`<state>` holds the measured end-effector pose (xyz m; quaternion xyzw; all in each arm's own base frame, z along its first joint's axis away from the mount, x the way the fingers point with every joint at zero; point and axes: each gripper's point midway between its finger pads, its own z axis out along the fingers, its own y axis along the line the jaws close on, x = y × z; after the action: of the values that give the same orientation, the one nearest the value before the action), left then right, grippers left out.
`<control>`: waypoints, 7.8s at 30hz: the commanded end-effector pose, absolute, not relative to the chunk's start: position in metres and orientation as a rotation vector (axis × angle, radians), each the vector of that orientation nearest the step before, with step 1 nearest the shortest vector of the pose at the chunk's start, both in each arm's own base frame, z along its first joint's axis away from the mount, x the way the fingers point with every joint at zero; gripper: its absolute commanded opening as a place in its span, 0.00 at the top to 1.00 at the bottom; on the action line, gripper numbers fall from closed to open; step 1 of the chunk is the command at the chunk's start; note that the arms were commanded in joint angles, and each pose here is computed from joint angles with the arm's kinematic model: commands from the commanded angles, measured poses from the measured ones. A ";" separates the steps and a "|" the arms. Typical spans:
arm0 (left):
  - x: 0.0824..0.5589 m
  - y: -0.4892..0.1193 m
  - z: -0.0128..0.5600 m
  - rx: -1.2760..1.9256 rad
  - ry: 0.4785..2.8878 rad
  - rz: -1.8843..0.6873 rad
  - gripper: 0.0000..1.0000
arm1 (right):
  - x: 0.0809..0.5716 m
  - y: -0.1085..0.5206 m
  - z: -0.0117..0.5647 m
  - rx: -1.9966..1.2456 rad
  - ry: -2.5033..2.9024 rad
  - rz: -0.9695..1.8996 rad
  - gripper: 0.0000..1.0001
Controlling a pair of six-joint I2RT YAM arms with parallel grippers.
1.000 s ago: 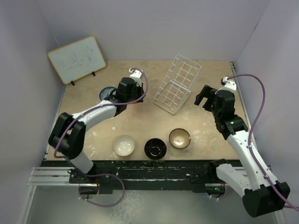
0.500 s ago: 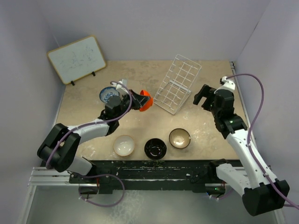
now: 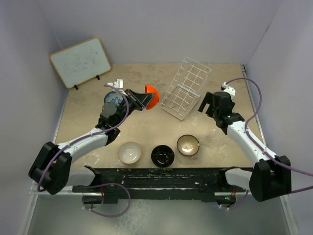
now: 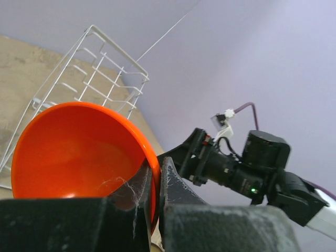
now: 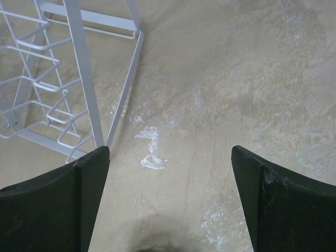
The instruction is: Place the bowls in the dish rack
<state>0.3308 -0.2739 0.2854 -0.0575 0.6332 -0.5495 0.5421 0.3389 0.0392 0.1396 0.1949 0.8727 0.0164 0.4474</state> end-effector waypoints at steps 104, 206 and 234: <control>0.448 -0.303 0.228 -0.543 1.155 -1.611 1.00 | 0.330 0.088 0.200 0.276 2.062 0.178 0.00; 0.484 -0.349 0.203 -1.003 0.949 -2.072 1.00 | 0.331 0.082 0.242 0.191 1.999 0.183 0.00; 0.477 -0.344 0.150 -1.216 1.026 -2.139 0.59 | 0.338 0.096 0.232 0.180 2.023 0.248 0.00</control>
<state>0.4906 -0.3482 0.1294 -0.4640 0.4111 -0.7421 0.2548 0.3290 0.0926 0.2119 0.0726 0.8609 0.0883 0.4958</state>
